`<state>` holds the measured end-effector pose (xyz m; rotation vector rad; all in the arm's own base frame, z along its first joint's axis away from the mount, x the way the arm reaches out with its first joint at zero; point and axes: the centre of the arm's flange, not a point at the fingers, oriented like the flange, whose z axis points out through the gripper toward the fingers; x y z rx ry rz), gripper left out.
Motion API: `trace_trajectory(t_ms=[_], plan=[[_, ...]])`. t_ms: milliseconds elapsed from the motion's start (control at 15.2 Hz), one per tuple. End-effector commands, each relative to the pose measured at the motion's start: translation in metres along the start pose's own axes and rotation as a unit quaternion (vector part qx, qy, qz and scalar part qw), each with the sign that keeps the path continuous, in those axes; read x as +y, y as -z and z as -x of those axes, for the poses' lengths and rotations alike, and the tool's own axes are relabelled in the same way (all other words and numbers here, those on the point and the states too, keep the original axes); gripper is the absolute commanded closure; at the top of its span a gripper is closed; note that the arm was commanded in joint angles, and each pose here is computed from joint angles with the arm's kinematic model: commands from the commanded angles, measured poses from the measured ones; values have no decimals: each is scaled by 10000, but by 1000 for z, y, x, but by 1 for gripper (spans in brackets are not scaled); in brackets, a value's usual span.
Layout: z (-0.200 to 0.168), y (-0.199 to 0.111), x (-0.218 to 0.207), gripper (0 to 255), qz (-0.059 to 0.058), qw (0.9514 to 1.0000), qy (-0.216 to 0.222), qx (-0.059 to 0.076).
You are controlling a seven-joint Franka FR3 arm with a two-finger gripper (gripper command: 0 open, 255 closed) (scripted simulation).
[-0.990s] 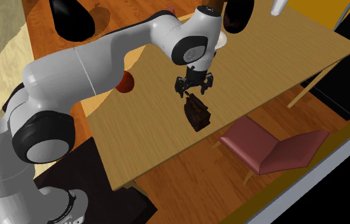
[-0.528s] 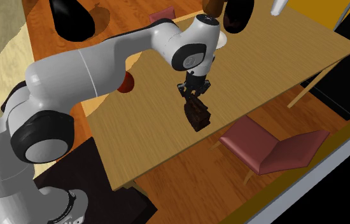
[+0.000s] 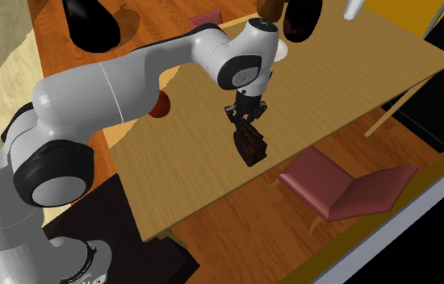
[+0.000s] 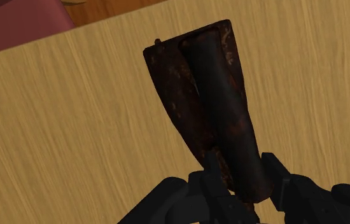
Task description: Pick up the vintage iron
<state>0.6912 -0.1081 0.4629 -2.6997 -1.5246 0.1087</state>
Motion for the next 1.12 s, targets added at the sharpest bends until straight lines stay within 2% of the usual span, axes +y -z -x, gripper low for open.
trace_trajectory(t_ms=[0, 924, 1056], plan=[[0, 4, 0, 255, -4, 10000, -3, -3], [3, 78, -5, 255, -4, 10000, -3, -3], [3, 79, -5, 255, -4, 10000, -3, -3]])
